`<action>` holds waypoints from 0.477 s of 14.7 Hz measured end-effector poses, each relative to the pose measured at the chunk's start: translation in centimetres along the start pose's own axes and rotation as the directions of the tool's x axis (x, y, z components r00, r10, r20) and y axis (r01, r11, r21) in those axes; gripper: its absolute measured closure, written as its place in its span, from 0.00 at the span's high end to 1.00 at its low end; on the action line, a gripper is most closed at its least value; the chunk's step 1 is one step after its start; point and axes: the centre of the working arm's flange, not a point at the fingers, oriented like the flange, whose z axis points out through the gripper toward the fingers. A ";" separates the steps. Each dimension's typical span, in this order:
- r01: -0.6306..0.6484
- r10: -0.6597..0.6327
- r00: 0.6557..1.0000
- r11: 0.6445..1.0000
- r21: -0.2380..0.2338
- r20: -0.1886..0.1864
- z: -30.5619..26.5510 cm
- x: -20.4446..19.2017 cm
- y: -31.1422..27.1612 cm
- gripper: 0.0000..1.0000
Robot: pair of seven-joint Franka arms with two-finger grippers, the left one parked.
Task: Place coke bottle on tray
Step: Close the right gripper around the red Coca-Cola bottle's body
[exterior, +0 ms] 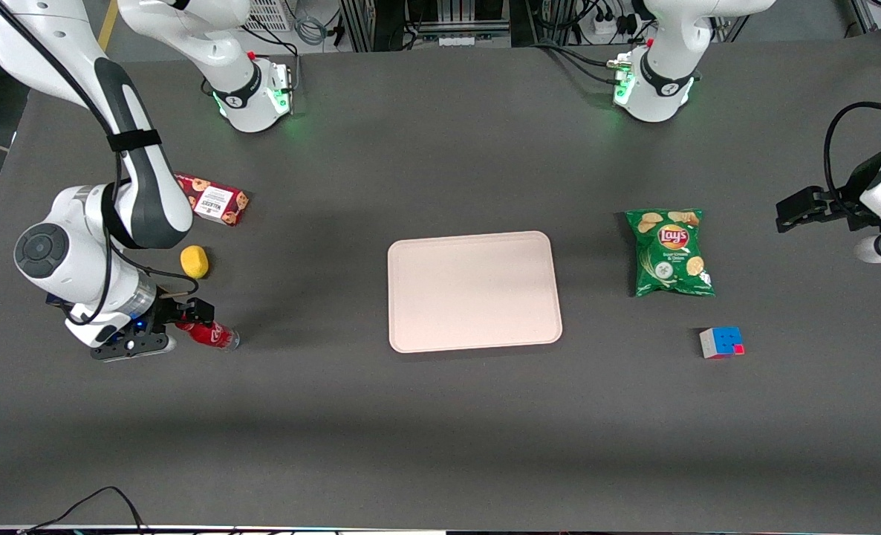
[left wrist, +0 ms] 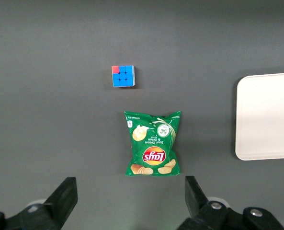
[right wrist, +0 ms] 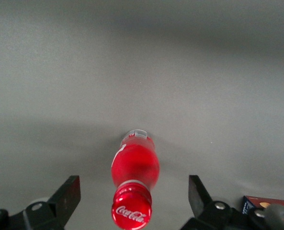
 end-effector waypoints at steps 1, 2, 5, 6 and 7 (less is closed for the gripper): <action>0.001 -0.001 1.000 1.000 0.000 0.002 0.1 -0.1 0.0 1.00; 0.001 -0.001 1.000 1.000 0.001 0.004 0.2 -0.1 -0.1 0.99; 0.001 -0.001 1.000 1.000 0.001 0.007 0.3 -0.2 -0.1 0.90; 0.001 -0.001 1.000 1.000 0.001 0.007 0.3 -0.2 -0.1 0.81; 0.001 -0.001 1.000 1.000 0.002 0.008 0.3 -0.2 -0.1 0.70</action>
